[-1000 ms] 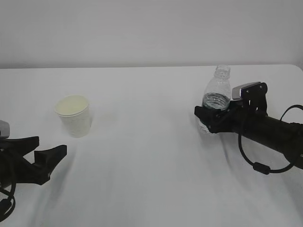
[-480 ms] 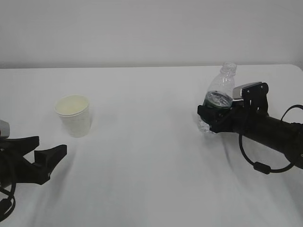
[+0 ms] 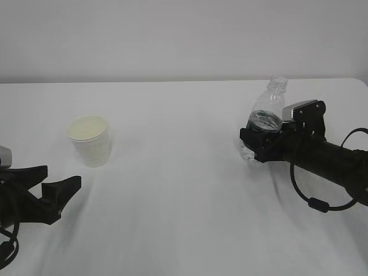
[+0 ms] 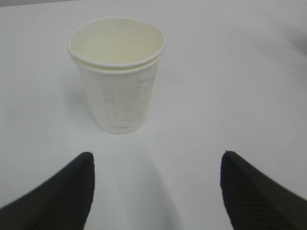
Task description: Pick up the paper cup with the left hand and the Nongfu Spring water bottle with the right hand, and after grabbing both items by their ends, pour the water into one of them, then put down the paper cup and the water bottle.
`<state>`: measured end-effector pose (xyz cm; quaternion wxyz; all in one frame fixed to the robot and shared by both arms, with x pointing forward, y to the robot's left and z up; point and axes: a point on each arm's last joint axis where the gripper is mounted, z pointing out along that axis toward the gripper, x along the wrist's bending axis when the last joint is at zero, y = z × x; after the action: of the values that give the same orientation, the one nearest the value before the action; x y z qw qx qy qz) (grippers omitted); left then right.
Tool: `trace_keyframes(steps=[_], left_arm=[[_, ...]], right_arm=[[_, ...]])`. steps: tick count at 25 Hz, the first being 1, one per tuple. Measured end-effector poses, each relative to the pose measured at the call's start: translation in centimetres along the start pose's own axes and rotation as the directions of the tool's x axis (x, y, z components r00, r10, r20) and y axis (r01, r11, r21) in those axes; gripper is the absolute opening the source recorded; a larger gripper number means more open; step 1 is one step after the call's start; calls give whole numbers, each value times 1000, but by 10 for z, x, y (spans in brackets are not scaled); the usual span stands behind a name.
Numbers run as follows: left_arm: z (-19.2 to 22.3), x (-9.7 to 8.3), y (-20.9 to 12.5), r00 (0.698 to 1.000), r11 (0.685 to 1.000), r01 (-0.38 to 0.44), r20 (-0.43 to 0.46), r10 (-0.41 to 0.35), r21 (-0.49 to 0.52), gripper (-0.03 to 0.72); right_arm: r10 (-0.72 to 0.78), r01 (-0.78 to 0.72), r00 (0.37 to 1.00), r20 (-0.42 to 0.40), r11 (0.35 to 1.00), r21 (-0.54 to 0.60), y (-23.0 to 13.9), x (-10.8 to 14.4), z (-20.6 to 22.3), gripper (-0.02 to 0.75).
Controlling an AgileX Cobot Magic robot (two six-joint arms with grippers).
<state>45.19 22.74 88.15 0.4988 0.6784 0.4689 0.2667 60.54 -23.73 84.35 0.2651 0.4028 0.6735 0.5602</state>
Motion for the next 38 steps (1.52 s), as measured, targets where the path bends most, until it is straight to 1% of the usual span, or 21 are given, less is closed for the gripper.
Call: trace_keyframes(steps=[15, 21, 32, 38], left_arm=[[0, 0, 0, 1000, 1000, 0, 0, 0, 0, 576], [0, 0, 0, 1000, 1000, 0, 0, 0, 0, 576], [0, 0, 0, 1000, 1000, 0, 0, 0, 0, 575], [0, 0, 0, 1000, 1000, 0, 0, 0, 0, 575]], right_arm=[[-15, 15, 1000, 13, 1000, -5, 0, -1, 0, 475], [-14, 14, 1000, 18, 1000, -5, 0, -2, 0, 447], [-81, 81, 997, 20, 997, -2, 0, -1, -1, 449], [-97, 97, 995, 31, 995, 7, 8, 1, -8, 450]])
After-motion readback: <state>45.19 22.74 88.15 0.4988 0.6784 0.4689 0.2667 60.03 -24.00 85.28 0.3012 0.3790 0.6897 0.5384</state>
